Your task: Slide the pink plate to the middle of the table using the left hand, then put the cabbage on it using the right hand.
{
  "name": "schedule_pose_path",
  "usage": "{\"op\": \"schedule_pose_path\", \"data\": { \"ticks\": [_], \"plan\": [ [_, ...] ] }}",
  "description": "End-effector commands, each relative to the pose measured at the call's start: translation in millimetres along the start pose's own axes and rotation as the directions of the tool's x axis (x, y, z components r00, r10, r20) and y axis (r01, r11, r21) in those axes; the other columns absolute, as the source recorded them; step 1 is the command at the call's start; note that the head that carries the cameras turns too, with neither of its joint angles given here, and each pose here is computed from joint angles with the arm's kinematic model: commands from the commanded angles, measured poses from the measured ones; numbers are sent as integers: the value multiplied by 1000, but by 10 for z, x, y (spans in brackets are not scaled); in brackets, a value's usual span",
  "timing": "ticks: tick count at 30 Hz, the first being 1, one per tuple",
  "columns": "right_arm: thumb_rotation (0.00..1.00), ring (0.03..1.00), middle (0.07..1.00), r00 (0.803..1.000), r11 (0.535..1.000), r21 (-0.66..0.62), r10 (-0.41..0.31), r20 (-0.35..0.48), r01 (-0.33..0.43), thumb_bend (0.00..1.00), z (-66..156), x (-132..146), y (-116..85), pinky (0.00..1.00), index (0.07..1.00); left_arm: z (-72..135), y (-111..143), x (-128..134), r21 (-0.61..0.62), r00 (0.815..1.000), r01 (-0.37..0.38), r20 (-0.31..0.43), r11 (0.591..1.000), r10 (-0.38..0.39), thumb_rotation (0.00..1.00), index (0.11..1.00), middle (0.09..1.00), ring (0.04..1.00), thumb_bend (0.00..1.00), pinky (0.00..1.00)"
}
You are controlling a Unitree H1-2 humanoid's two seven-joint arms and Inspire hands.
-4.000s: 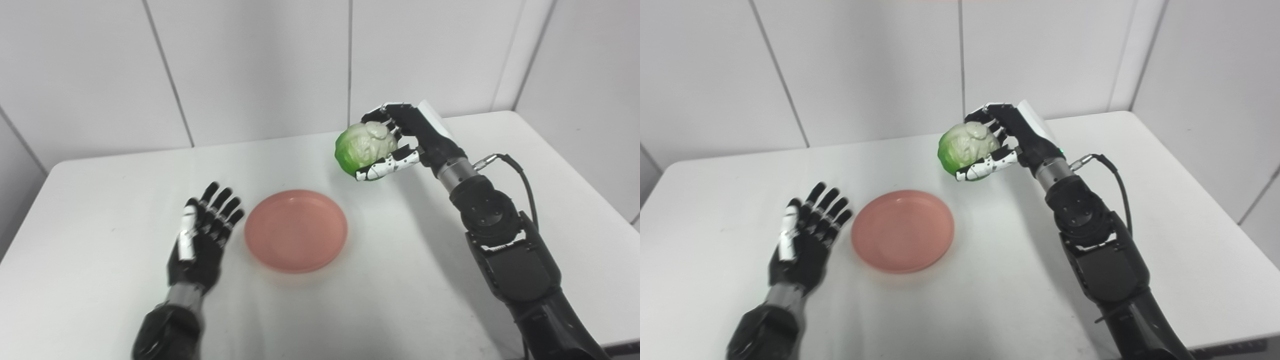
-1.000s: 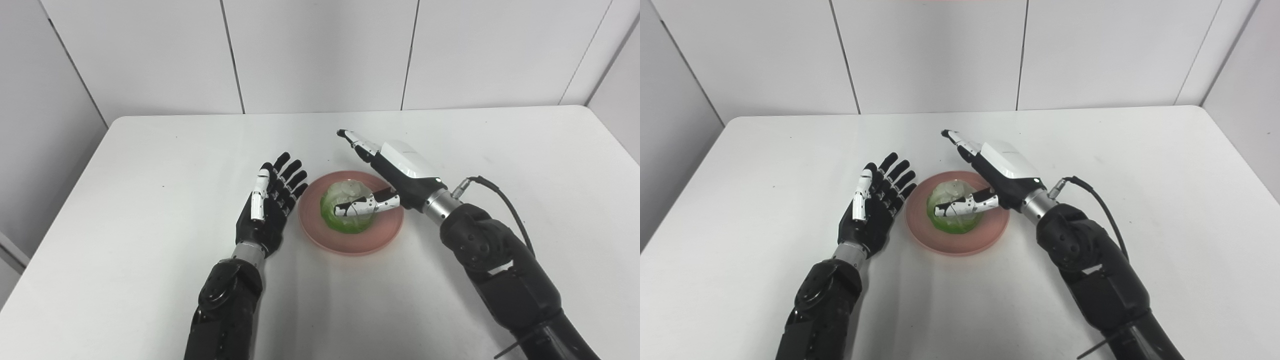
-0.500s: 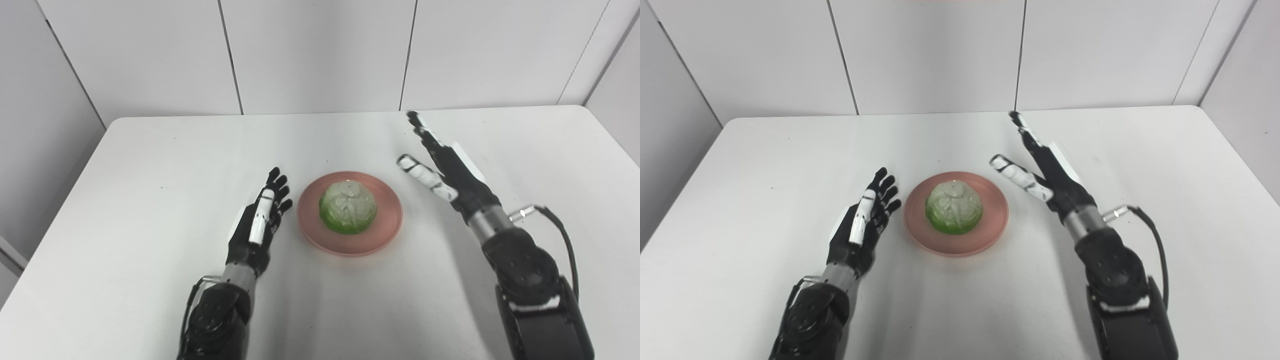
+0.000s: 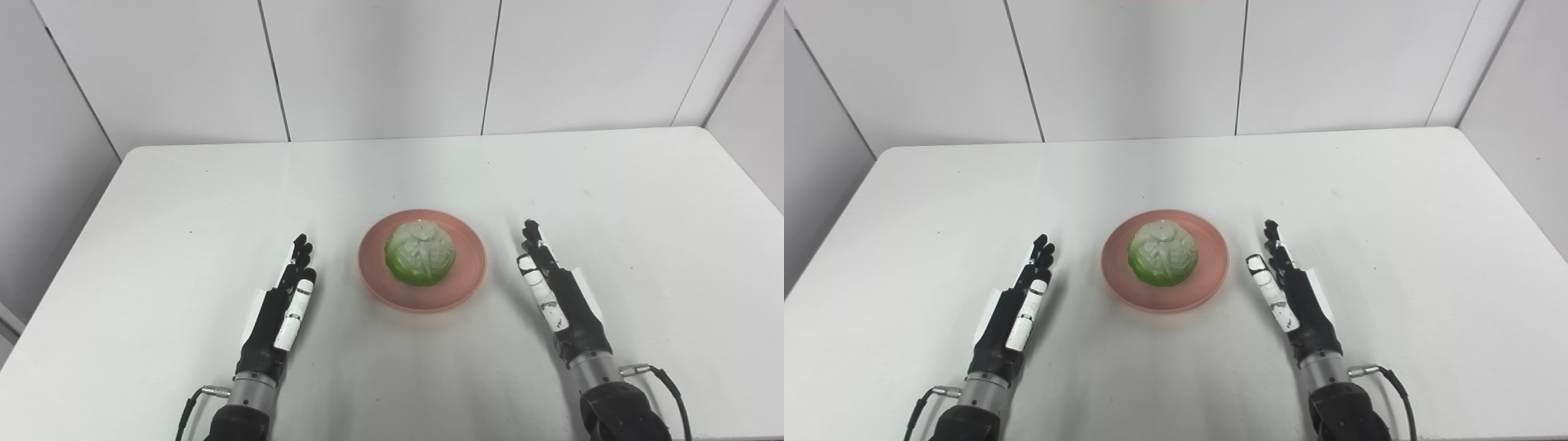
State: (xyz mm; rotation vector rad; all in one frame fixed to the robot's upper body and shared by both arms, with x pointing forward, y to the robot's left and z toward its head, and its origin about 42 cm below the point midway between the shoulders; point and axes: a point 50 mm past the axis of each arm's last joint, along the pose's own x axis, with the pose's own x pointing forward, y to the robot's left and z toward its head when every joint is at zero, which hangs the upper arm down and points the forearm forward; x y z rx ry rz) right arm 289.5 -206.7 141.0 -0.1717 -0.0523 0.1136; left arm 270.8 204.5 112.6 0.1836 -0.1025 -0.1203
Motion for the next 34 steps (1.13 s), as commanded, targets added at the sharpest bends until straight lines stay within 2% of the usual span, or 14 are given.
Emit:
{"op": "schedule_pose_path", "data": {
  "ticks": [1,7,13,27,34],
  "plan": [
    [1000,1000,1000,996,1000,2,4,91,-4,617,129,45,-18,1000,1000,37,8,-14,-25,999,-21,30,999,22,1000,1000,1000,1000,360,1000],
    [1000,1000,1000,998,1000,10,20,64,-20,467,42,48,-4,1000,1000,3,10,-21,-43,1000,-24,8,999,25,1000,993,1000,1000,318,996],
    [1000,1000,1000,999,1000,-16,22,49,-21,419,15,84,-28,1000,1000,-3,7,38,-34,999,-29,24,999,30,1000,977,996,995,315,984],
    [1000,1000,1000,998,998,-56,35,52,-32,355,14,121,-85,1000,1000,10,-29,99,-66,1000,-13,-5,998,12,1000,969,993,990,285,959],
    [1000,1000,1000,998,997,-66,41,49,-38,359,12,122,-74,1000,1000,33,-29,99,-55,1000,-13,-7,998,13,1000,966,990,986,274,956]
  ]
}}
